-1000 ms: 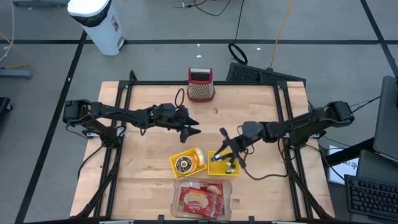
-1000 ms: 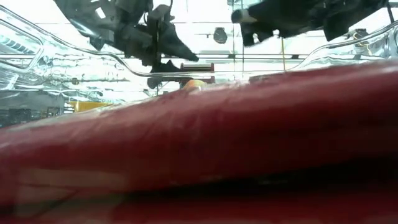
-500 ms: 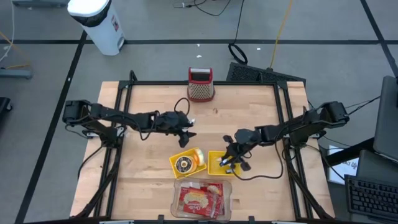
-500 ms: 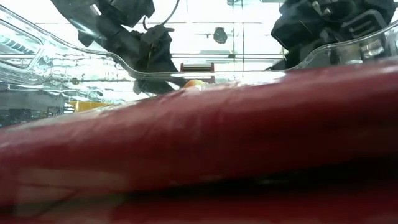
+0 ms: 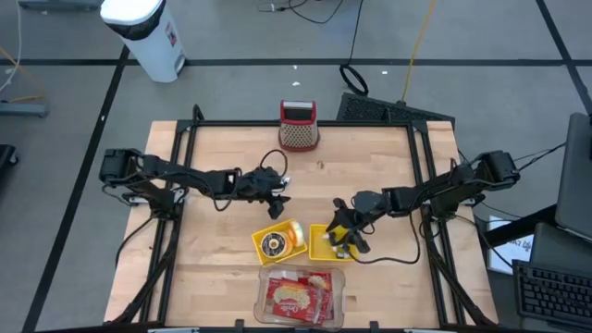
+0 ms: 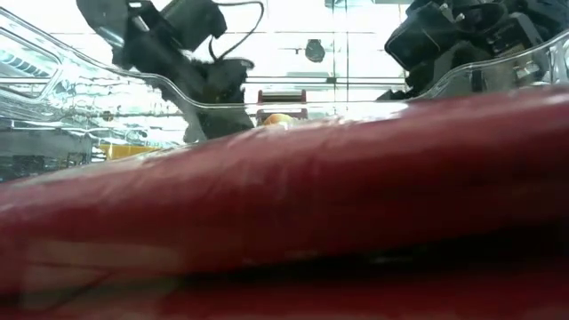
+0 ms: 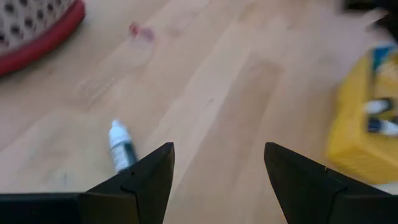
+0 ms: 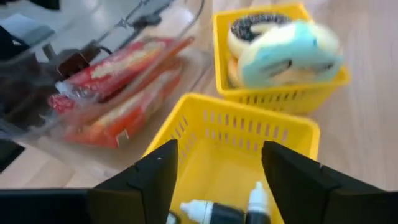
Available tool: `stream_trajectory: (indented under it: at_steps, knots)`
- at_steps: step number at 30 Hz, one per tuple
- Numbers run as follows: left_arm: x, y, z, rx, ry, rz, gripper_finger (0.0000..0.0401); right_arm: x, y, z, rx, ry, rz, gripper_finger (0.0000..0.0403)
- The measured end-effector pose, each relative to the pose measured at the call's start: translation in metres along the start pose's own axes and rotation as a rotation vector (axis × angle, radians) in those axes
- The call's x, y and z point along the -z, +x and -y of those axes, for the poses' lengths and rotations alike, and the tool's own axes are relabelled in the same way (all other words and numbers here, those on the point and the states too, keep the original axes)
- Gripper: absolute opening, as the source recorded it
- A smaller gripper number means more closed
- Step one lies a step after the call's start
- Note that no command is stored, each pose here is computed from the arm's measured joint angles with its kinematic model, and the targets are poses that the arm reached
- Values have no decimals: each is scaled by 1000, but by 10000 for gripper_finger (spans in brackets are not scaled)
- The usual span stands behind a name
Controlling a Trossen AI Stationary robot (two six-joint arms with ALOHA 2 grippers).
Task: Pick & Place Food Item
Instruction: Put the black food coloring bottle into the right yellow bin
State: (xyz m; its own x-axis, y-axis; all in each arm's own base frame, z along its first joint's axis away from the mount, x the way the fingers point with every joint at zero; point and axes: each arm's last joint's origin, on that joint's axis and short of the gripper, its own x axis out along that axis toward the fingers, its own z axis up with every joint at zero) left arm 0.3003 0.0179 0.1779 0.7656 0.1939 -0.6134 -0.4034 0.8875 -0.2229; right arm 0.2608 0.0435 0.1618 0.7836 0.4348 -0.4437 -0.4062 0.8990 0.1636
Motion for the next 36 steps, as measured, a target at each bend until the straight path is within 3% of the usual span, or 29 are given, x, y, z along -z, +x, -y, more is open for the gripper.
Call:
stream_trajectory:
  at_steps: [12, 24, 28, 36]
  knots:
    - [32, 45, -23, -319, 6, -53, 248, -15, -10, 1, 14, -57, 103, 210]
    - [43, 70, -42, -290, -38, -92, 244, -15, -10, 1, 15, -61, 103, 202]
    - [43, 71, -42, -272, -45, -103, 203, -14, -10, 1, 15, -58, 95, 199]
    - [39, 60, -40, -234, -58, -149, 61, -13, -10, 2, 50, -95, 83, 197]
